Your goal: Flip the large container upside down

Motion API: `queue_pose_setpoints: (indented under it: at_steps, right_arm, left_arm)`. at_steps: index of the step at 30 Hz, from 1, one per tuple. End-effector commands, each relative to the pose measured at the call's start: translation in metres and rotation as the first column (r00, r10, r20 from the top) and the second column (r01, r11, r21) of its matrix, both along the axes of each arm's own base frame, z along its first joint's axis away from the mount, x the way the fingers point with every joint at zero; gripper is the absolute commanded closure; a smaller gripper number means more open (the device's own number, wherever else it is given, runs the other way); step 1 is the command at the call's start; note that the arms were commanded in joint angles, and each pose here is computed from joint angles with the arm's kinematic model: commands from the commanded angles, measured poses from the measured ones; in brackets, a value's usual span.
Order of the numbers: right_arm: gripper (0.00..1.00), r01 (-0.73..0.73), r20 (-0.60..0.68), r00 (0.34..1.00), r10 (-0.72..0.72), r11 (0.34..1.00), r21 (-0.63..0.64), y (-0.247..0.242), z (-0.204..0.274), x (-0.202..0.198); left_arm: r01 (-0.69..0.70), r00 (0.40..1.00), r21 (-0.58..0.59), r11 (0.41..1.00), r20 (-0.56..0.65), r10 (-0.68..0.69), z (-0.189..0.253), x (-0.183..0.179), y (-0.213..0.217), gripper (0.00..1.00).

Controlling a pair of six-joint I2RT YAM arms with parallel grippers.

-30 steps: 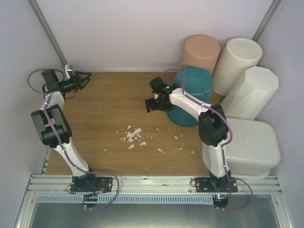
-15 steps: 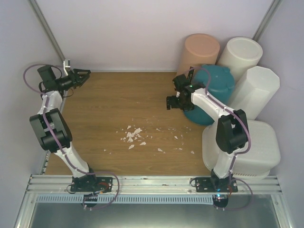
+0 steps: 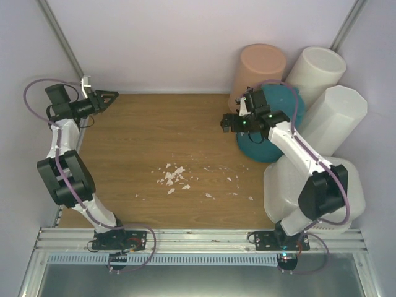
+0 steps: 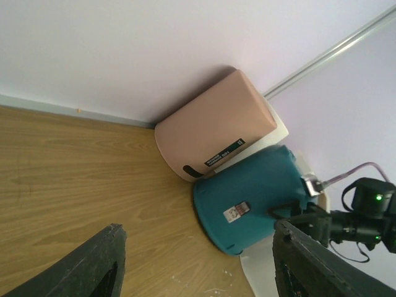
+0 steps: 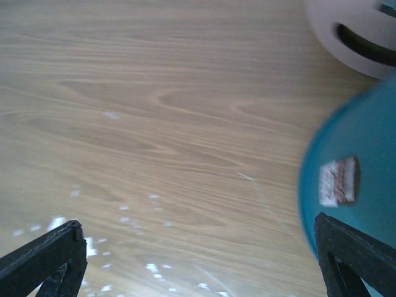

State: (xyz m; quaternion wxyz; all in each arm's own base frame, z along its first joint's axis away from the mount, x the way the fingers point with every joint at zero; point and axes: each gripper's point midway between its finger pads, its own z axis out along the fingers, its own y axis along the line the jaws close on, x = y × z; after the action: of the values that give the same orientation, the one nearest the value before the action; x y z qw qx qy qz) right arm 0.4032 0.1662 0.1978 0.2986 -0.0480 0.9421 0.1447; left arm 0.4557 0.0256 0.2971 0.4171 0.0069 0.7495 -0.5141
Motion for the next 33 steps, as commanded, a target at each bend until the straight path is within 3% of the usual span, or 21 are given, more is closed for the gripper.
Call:
queue_pose_setpoints:
  at_steps: [1, 11, 16, 18, 21, 27, 33]
  right_arm:
    - [0.0, -0.179, 0.097, 0.981, 0.166, 0.973, 0.144, 0.052, 0.026, -0.012]
    - [0.0, -0.244, 0.039, 0.97, 0.24, 0.962, 0.123, 0.076, -0.003, -0.039]
    - [0.0, -0.276, 0.01, 0.961, 0.278, 0.947, 0.167, 0.09, -0.023, -0.068]
    - [0.0, -0.283, -0.009, 0.957, 0.289, 0.943, 0.174, 0.097, -0.035, -0.085]
    - [0.0, -0.265, -0.025, 0.962, 0.272, 0.95, 0.165, 0.099, -0.046, -0.104]
    - [0.0, -0.222, 0.24, 0.947, 0.214, 0.975, 0.007, 0.103, 0.02, -0.095]
    - [0.0, -0.168, 0.419, 0.894, 0.158, 0.986, -0.013, 0.082, 0.064, -0.096]
  left_arm:
    - [0.001, 0.995, 0.073, 0.997, 0.099, -0.008, 0.029, -0.013, -0.008, 0.34]
    - [-0.008, 0.995, 0.084, 0.996, 0.104, -0.001, 0.035, -0.02, -0.011, 0.34]
    - [-0.09, 0.988, 0.141, 0.986, 0.135, 0.071, 0.04, -0.038, -0.013, 0.34]
    - [-0.152, 0.975, 0.167, 0.974, 0.184, 0.12, 0.04, -0.056, -0.017, 0.33]
    - [-0.272, 0.929, 0.223, 0.936, 0.314, 0.195, 0.06, -0.088, -0.022, 0.24]
    - [-0.468, 0.814, 0.309, 0.828, 0.516, 0.268, 0.103, -0.125, -0.018, 0.04]
    - [-0.544, 0.768, 0.347, 0.765, 0.572, 0.287, 0.11, -0.144, -0.017, 0.01]
